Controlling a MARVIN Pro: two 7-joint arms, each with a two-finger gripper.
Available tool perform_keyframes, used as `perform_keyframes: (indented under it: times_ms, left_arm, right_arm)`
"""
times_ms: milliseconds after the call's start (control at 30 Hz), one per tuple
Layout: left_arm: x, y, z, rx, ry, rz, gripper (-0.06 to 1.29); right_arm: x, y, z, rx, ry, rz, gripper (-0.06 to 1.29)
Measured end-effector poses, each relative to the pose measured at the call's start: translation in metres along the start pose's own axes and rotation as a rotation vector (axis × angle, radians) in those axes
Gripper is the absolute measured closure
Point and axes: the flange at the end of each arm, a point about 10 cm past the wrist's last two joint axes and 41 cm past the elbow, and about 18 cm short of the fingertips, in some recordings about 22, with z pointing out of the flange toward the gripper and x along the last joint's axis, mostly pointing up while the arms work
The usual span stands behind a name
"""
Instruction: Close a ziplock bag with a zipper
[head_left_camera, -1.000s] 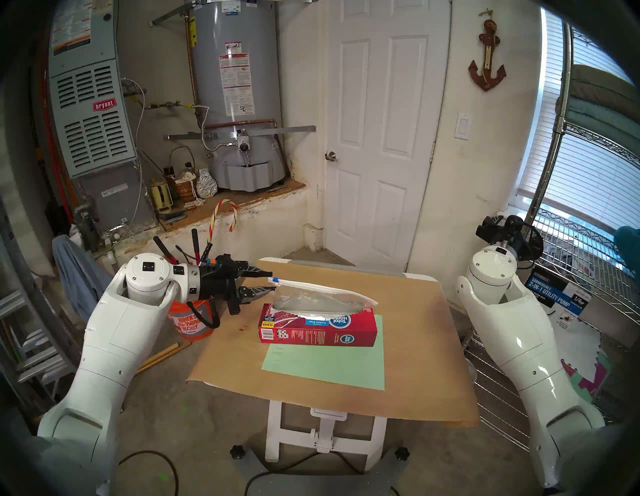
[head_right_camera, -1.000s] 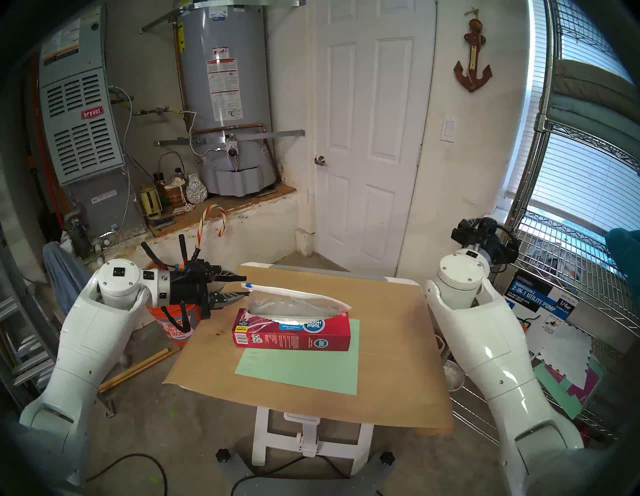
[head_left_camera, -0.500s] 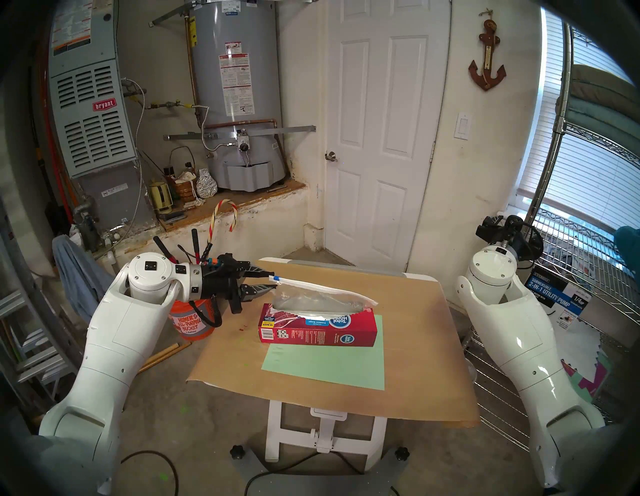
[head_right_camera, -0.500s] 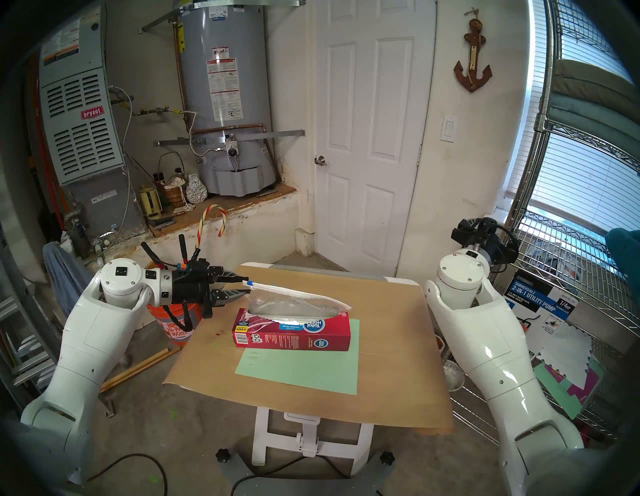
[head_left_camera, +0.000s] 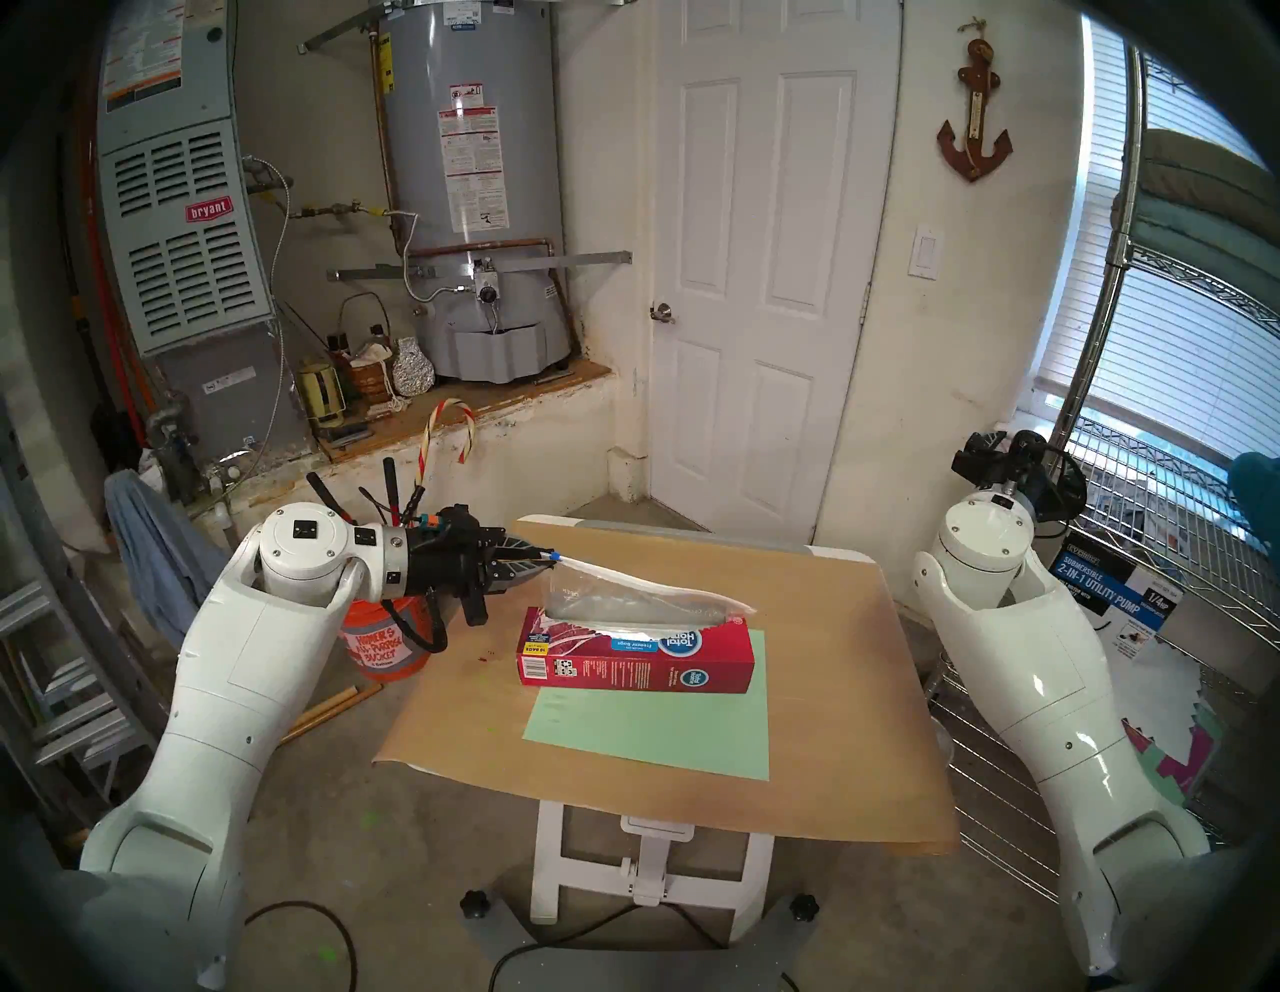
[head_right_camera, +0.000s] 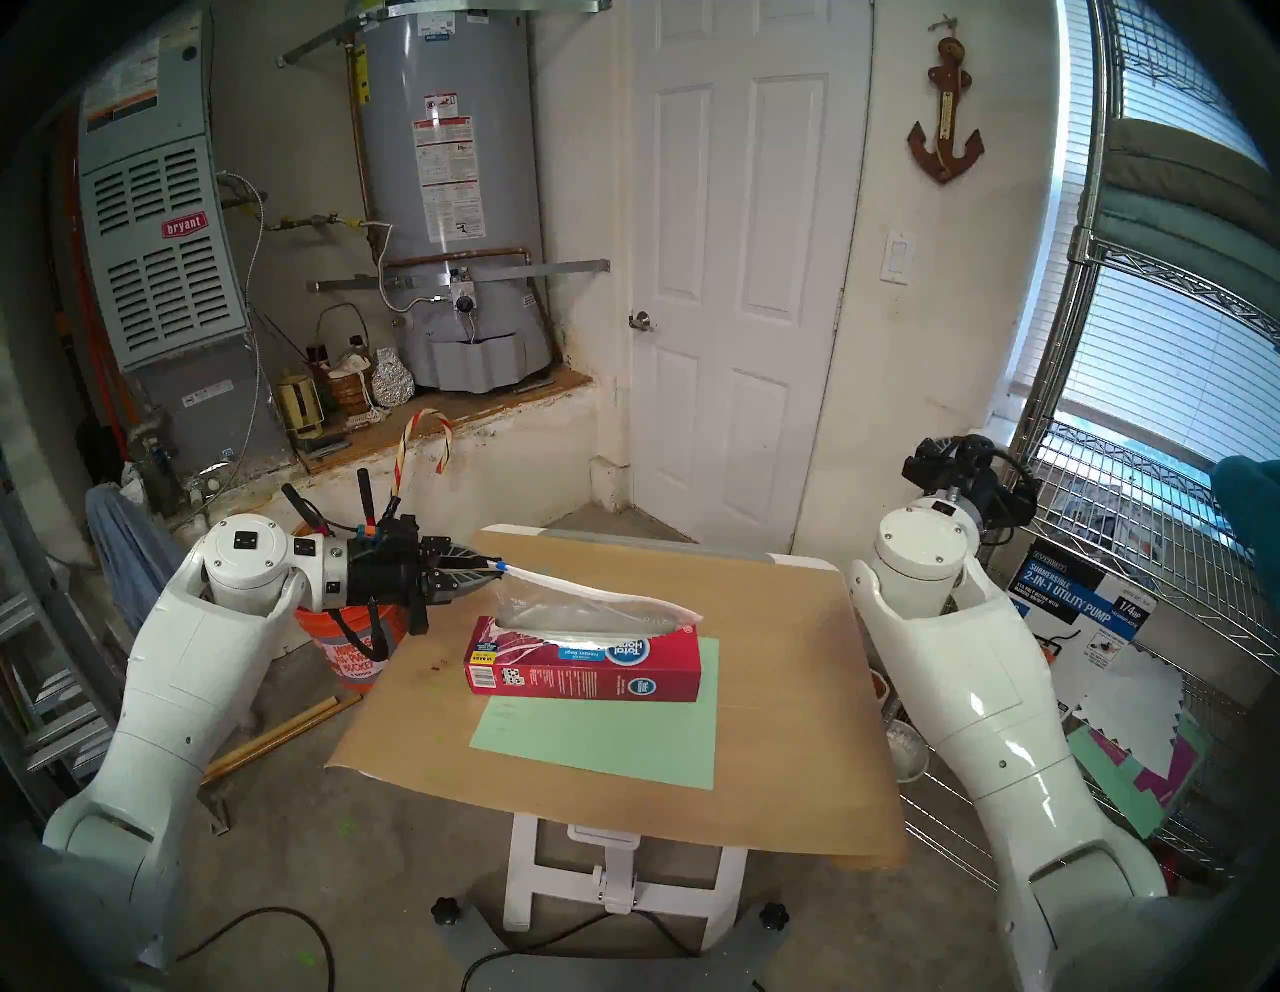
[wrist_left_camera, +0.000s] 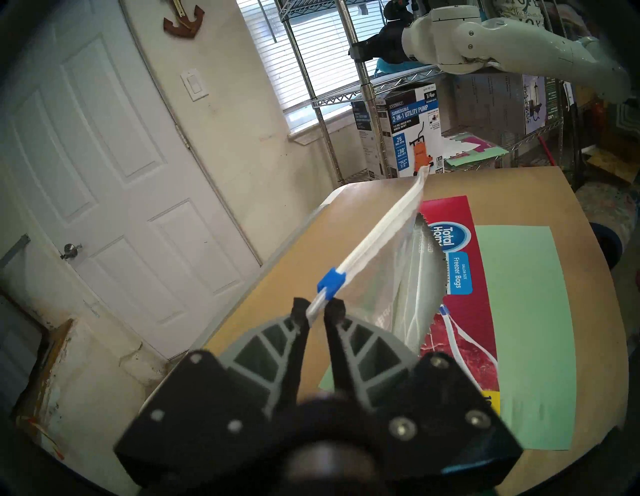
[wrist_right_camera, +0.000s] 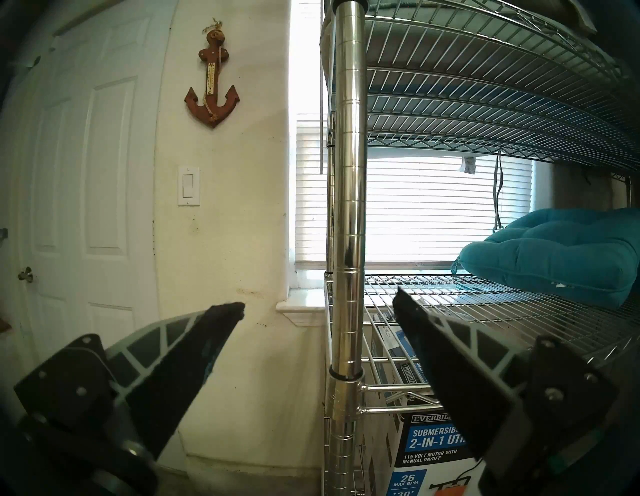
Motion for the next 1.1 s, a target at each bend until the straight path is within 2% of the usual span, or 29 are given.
perform_keyframes:
  times_ms: [300,367,533,667,867,1100]
  left_arm:
    - [0.002,-0.001,0.003,0.008,0.015,0.002,1.09]
    - [0.002,-0.001,0.004,0.014,0.018,0.001,1.25]
    - [0.001,0.000,0.004,0.026,0.020,-0.003,1.26]
    - [0.000,0.001,0.005,0.031,0.020,-0.007,1.26]
    - [-0.001,0.001,0.005,0.030,0.019,-0.008,1.26]
    - [0.000,0.002,0.008,0.029,0.020,-0.005,1.26]
  right_arm:
    - [0.000,0.000,0.000,0.000,0.000,0.000,-0.01]
    - [0.000,0.000,0.000,0.000,0.000,0.000,-0.01]
    - [0.002,-0.002,-0.002,0.031,0.000,0.010,-0.01]
    - [0.009,-0.014,-0.011,0.137,0.009,0.028,-0.01]
    - [0.022,-0.049,-0.045,0.354,0.020,0.042,-0.01]
    - [0.032,-0.098,-0.112,0.659,0.021,0.048,-0.01]
